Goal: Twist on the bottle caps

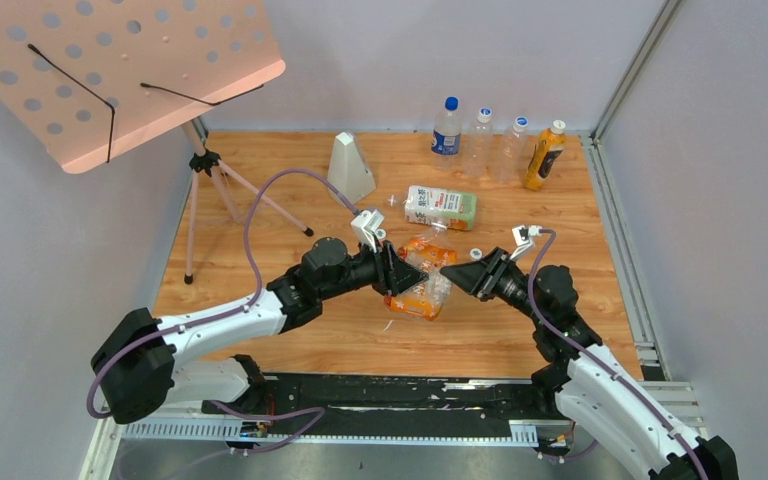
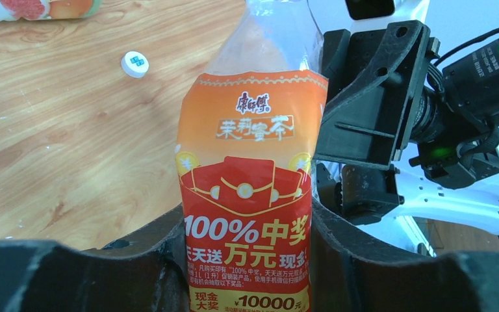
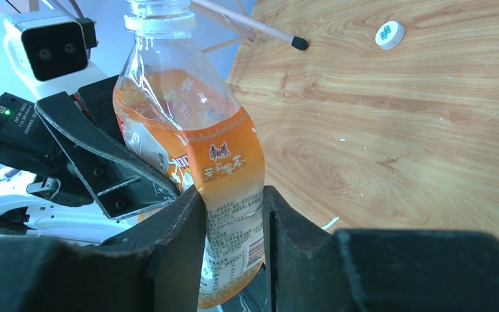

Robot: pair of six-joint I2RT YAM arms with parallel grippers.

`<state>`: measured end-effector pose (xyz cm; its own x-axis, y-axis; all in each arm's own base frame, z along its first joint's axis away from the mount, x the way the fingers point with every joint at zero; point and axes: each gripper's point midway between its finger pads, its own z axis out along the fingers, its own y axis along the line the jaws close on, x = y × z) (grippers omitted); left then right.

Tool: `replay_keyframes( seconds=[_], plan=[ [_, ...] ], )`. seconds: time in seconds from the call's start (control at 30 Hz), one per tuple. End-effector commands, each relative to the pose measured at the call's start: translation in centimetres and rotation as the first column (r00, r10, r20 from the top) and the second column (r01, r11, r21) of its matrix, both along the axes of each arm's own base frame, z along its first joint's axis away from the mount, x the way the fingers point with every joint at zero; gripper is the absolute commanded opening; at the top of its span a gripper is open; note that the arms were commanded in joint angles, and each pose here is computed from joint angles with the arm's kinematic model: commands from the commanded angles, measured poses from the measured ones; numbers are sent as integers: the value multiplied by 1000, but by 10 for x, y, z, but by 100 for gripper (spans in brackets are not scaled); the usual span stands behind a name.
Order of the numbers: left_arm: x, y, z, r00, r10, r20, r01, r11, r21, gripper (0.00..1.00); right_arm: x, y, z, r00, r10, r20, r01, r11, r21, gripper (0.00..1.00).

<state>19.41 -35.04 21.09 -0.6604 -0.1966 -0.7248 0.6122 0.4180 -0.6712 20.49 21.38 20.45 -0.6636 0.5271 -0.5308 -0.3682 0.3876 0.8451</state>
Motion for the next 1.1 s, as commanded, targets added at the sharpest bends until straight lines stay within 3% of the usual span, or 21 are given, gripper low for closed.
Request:
replay_keyframes(
  seconds=[0.0, 0.23, 0.33, 0.57, 0.7, 0.87, 0.97, 1.07],
  plan=[
    [2, 9, 19, 993, 23, 113, -22, 1000, -11, 43, 0, -3, 10, 999, -5, 51, 7, 1000, -22, 34],
    [7, 45, 39, 943, 91, 321, -119, 991, 67, 36, 12, -23, 10, 992, -107, 70, 118, 976, -182, 81],
    [7, 64, 44, 907, 96, 409, -157, 981, 118, 36, 25, -41, 5, 977, -211, 42, 214, 932, -291, 89],
    [-6, 102, 67, 784, 46, 619, -199, 963, 180, 37, 60, -73, -11, 913, -405, -47, 314, 772, -553, 91],
    [-9, 125, 75, 709, 36, 704, -256, 944, 209, 41, 77, -74, -30, 892, -439, -105, 268, 702, -660, 91],
    [-11, 152, 91, 607, 12, 795, -337, 910, 243, 40, 96, -83, -64, 847, -504, -169, 177, 567, -805, 91],
    [-13, 162, 95, 581, -13, 814, -360, 892, 271, 41, 106, -89, -82, 821, -540, -186, 129, 493, -860, 91],
    [-15, 168, 95, 545, -36, 837, -374, 883, 282, 43, 117, -93, -98, 796, -566, -216, 96, 469, -878, 87]
  ],
)
